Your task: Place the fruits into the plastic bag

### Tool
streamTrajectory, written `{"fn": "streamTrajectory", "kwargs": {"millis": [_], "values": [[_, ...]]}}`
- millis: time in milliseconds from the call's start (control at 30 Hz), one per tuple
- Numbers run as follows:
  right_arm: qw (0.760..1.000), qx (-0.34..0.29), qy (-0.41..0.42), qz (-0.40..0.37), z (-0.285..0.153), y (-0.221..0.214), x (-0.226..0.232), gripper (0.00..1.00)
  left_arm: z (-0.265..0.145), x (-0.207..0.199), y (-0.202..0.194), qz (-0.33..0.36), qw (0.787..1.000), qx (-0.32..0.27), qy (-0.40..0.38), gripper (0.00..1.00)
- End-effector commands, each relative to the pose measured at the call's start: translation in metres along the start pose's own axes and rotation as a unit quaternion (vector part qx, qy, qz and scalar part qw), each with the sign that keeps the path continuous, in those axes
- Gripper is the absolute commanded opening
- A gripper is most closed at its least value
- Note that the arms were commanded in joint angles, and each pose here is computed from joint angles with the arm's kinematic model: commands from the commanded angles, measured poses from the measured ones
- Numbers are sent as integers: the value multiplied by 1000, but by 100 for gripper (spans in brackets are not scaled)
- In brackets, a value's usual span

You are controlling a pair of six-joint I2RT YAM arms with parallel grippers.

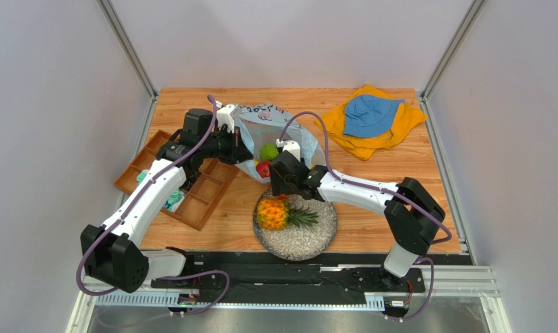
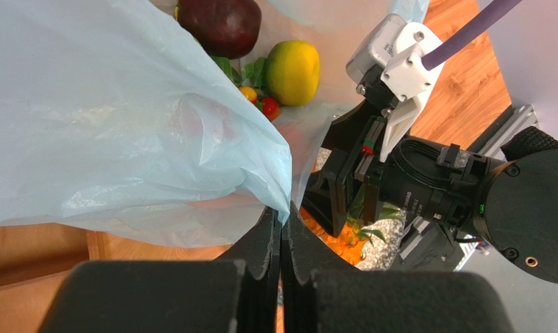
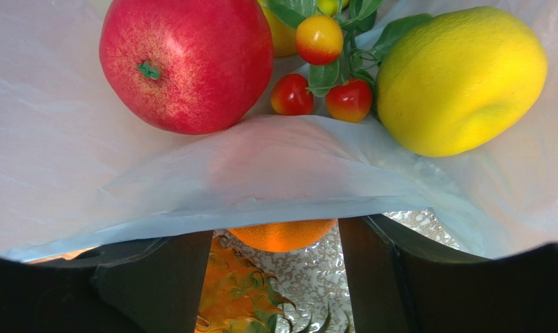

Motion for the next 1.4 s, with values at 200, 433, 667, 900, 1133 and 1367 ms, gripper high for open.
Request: {"fn": "streamTrajectory", "kwargs": {"millis": [200, 433, 667, 900, 1133, 1367], "values": [[999, 30, -38, -22, 30, -22, -9, 66, -7, -7, 15, 18, 1000, -22, -11, 0], [998, 34, -43, -29, 37, -25, -9, 67, -7, -7, 15, 17, 1000, -22, -10, 0], [998, 36, -39, -35, 41, -26, -8, 68, -8, -7, 16, 17, 1000, -23, -12, 0], [998, 41, -28, -37, 44, -31, -5, 70, -9, -8, 16, 19, 999, -25, -11, 0], [998, 50, -21, -40, 52, -35, -5, 75, -10, -8, 17, 21, 999, -27, -10, 0], [998, 49, -27, -41, 60, -33, -8, 71, -11, -8, 17, 21, 999, -28, -9, 0]]}}
Point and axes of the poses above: each gripper's point midway between its finger pads, its own z axis out along the fingers, its own x axis along the line the jaws close on, y = z × x, the point moved 4 cm from there along -z, back along the fingers, and after that the axes turned 5 degrees about z, right-handed, at the moved point
